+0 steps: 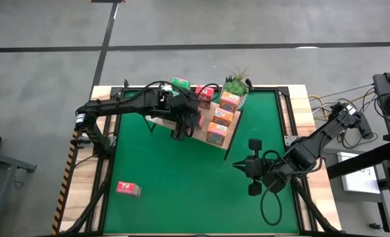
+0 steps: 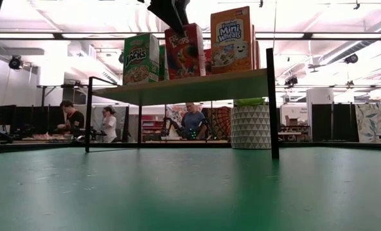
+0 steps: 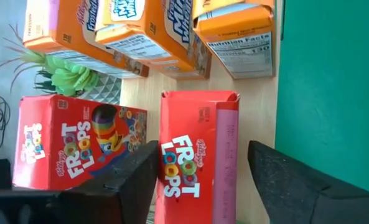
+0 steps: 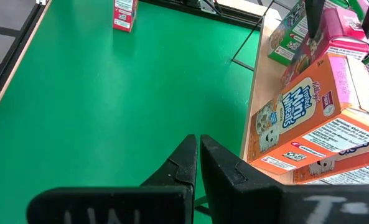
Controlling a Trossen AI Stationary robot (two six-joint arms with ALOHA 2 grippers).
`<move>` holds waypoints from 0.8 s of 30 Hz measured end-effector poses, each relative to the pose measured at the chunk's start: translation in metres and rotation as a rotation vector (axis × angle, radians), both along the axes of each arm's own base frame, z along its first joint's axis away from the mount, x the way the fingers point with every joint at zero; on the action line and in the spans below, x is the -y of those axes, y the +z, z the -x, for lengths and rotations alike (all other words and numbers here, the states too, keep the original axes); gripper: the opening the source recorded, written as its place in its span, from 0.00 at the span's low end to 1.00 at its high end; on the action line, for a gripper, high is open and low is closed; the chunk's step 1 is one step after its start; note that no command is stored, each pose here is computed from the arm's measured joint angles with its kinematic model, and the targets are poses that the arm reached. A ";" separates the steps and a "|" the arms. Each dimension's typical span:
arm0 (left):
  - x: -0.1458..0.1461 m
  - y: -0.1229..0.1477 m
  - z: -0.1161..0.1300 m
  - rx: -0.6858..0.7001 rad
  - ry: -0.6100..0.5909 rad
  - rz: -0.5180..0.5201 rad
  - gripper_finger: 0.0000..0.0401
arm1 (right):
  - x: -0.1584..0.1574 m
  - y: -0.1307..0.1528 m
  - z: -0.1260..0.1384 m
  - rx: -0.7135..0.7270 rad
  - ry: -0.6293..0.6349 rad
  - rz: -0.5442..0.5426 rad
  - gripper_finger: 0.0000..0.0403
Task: Stack cereal on shelf
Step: Put the top red cereal box aligned with the other red cereal box on the shelf
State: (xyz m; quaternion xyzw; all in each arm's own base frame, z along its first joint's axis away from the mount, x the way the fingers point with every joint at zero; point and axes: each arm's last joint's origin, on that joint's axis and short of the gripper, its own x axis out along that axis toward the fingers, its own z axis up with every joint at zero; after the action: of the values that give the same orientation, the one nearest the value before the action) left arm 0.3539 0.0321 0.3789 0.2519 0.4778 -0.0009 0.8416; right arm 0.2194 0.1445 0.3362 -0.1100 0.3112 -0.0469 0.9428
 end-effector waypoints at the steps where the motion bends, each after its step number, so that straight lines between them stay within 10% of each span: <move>1: 0.000 0.000 0.000 0.000 -0.002 -0.002 0.58 | 0.000 0.000 0.000 0.000 0.000 0.000 0.03; 24: 0.004 0.014 0.004 0.032 0.004 0.005 0.60 | -0.001 0.002 -0.001 0.021 0.000 -0.015 0.03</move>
State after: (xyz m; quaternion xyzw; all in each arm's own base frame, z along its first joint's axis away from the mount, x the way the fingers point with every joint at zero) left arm 0.3495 0.0283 0.3926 0.2488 0.4646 0.0037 0.8498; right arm 0.2209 0.1456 0.3378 -0.1025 0.3015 -0.0457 0.9468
